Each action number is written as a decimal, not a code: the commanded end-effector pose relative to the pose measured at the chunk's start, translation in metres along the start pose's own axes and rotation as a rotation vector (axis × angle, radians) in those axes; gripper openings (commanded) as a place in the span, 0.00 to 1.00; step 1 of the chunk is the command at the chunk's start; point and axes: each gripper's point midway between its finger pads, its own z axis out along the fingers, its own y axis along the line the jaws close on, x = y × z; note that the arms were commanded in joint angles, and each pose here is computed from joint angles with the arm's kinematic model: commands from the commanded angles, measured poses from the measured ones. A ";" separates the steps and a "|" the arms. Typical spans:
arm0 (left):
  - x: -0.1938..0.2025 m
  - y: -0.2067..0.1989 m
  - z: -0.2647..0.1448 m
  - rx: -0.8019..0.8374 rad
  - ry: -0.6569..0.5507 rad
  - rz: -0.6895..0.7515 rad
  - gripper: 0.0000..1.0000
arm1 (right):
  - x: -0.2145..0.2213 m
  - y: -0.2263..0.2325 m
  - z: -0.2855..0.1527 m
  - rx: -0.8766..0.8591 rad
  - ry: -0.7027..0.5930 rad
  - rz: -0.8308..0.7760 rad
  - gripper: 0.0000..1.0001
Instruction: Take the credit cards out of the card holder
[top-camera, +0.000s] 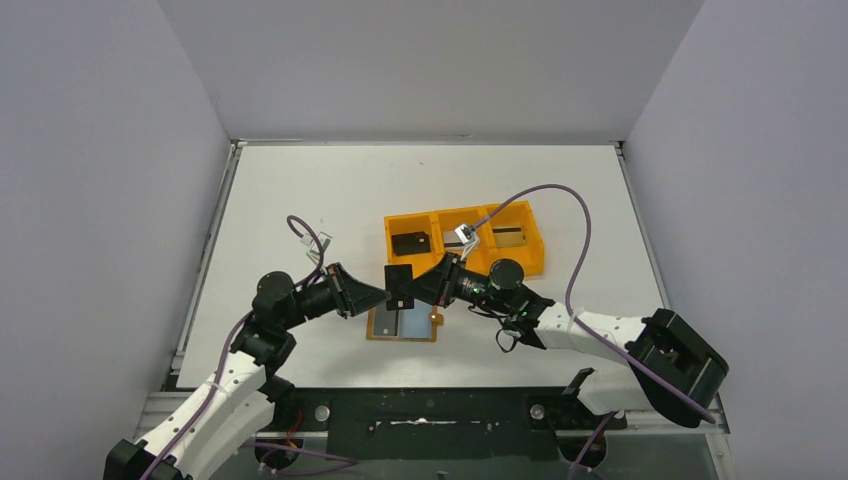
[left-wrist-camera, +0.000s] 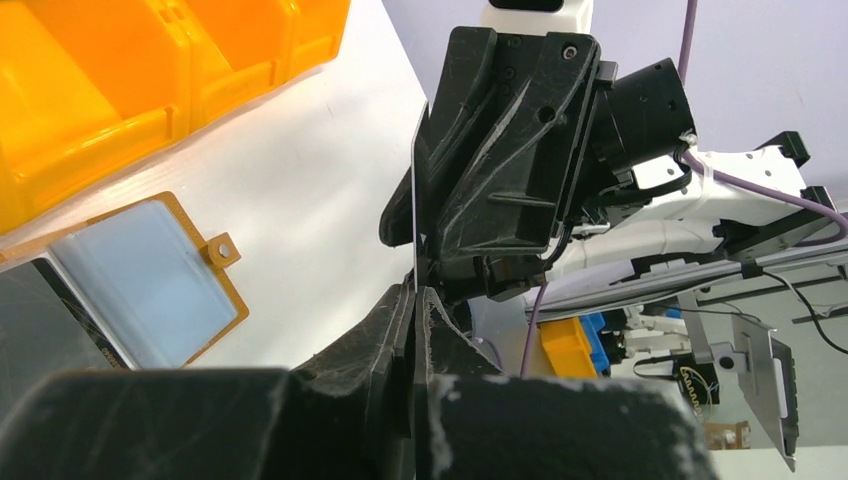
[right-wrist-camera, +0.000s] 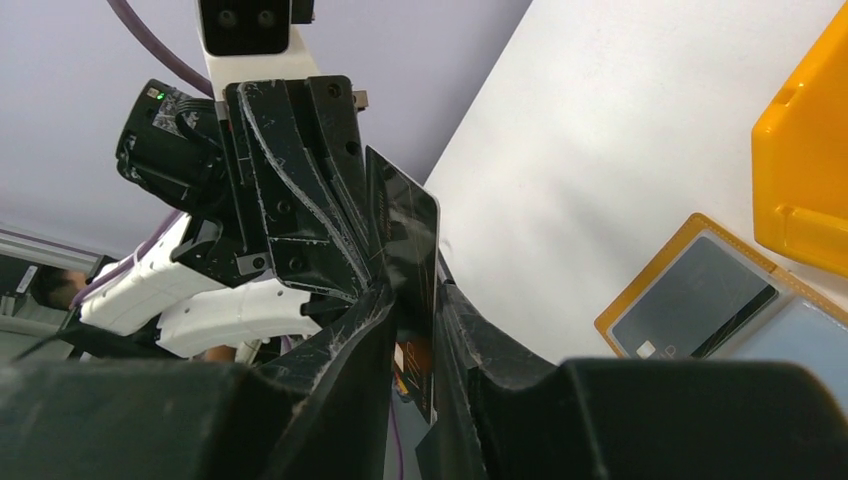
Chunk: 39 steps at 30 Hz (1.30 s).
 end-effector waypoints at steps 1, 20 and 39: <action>-0.003 -0.015 -0.002 0.075 0.003 0.044 0.00 | -0.022 0.031 -0.006 -0.121 -0.077 -0.038 0.20; -0.025 0.032 -0.014 -0.232 -0.098 0.023 0.77 | -0.034 -0.007 -0.012 0.112 -0.110 -0.105 0.00; -0.108 0.051 -0.105 -0.818 -0.435 0.326 0.87 | -0.096 -0.052 -0.013 0.579 0.027 -1.094 0.00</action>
